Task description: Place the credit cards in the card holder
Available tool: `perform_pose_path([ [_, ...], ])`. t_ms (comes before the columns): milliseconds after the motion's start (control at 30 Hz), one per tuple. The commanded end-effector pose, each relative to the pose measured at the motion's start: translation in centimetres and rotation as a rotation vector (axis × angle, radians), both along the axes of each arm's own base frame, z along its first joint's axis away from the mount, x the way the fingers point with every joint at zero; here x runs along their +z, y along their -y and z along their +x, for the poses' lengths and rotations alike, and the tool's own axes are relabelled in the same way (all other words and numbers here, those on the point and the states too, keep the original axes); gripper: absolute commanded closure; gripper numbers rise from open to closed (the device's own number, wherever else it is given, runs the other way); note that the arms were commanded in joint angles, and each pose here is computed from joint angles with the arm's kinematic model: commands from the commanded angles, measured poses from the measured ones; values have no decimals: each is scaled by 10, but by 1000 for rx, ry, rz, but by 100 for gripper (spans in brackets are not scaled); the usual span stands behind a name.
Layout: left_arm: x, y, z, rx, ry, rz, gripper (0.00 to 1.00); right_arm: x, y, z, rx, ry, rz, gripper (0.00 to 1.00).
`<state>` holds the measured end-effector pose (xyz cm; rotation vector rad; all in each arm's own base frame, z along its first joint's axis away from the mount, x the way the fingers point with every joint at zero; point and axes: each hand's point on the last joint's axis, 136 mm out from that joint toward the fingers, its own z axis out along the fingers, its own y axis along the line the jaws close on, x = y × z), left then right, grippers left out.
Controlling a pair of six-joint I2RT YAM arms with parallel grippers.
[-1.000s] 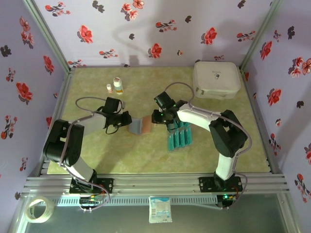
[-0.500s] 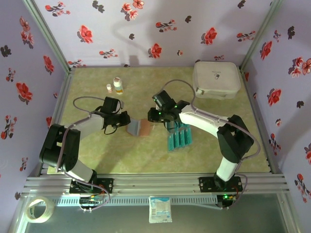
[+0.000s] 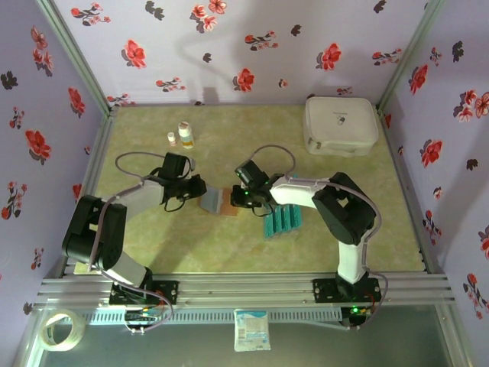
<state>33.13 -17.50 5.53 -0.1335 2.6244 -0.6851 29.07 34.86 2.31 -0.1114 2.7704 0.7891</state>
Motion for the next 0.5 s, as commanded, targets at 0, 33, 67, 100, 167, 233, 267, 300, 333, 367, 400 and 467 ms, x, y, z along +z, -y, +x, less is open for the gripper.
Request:
perform_pose_path([
  [0, -6, -4, 1, 38, 1, -24, 82, -15, 6, 1, -34, -18, 6, 88],
  [33, -5, -4, 2, 45, 4, -37, 79, -16, 8, 1, -36, -20, 2, 88],
  [67, -7, -5, 2, 54, 4, -50, 74, -18, 9, 0, -38, -23, -1, 89],
  [100, -6, -7, 3, 64, 7, -63, 68, -18, 9, 0, -38, -24, -2, 89],
  [167, -4, -10, 4, 90, 15, -100, 57, -20, 10, -1, -37, -25, -6, 88],
  [233, -1, -15, 6, 120, 29, -140, 50, -21, 11, -1, -35, -25, -11, 89],
  [267, 1, -18, 7, 134, 34, -165, 49, -21, 11, -1, -34, -26, -13, 89],
  [300, 3, -19, 8, 147, 42, -186, 48, -22, 11, -1, -34, -27, -17, 89],
  [333, 3, -22, 9, 160, 45, -205, 48, -23, 12, -1, -35, -29, -20, 89],
  [367, 5, -23, 9, 165, 51, -219, 48, -24, 13, -2, -34, -32, -23, 89],
  [400, 5, -24, 9, 171, 50, -228, 48, -24, 12, -2, -33, -32, -25, 89],
  [467, 4, -24, 9, 173, 51, -243, 48, -26, 13, -3, -32, -35, -31, 89],
])
